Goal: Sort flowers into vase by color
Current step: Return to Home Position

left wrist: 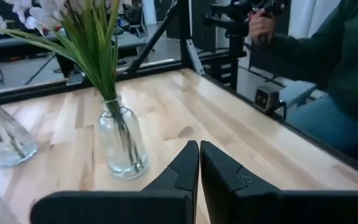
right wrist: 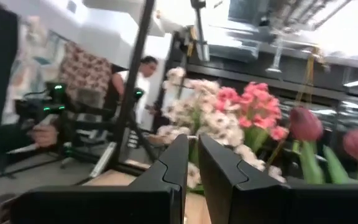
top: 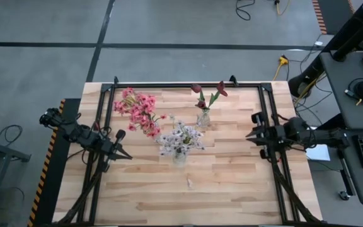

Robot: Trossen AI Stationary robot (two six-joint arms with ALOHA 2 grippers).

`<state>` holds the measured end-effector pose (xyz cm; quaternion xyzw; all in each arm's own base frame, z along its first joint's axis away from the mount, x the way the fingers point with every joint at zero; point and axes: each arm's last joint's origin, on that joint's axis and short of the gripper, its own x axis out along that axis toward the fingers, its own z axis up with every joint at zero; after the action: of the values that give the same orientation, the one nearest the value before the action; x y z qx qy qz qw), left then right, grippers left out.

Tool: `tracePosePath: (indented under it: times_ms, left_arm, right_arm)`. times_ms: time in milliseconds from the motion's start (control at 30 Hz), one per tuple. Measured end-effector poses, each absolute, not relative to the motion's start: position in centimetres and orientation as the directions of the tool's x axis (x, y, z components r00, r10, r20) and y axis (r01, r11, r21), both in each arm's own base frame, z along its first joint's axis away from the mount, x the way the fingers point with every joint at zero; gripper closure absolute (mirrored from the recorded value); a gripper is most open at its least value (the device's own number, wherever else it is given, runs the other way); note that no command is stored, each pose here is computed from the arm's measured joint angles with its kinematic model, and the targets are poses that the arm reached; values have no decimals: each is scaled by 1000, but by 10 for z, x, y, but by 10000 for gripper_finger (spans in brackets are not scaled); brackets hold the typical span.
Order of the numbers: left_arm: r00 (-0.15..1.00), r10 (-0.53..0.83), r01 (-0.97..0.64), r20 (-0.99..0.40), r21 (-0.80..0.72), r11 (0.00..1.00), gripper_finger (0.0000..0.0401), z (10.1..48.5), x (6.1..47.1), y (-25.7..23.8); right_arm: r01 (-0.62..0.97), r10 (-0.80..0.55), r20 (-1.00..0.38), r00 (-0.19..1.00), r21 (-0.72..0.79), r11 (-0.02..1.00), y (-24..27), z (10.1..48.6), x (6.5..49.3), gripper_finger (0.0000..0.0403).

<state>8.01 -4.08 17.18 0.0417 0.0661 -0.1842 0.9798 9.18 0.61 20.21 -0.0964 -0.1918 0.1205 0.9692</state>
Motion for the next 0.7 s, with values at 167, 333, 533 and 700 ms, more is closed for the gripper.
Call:
tracePosePath:
  times_ms: [167,333,533,700]
  left_arm:
    - [935,-323,333,-150,51,941,401,173,80,-40]
    - [935,-323,321,-148,-36,946,401,173,80,-40]
    - [935,-323,321,-148,-37,946,401,174,80,-40]
    - [935,-323,321,-145,-37,946,401,174,80,-40]
  right_arm:
    - [-167,234,392,890,-197,966,5,207,91,371]
    - [-180,234,387,892,-171,969,5,208,91,371]
    - [-176,234,384,893,-181,968,5,208,92,371]
    - [-176,234,385,893,-181,968,5,209,91,371]
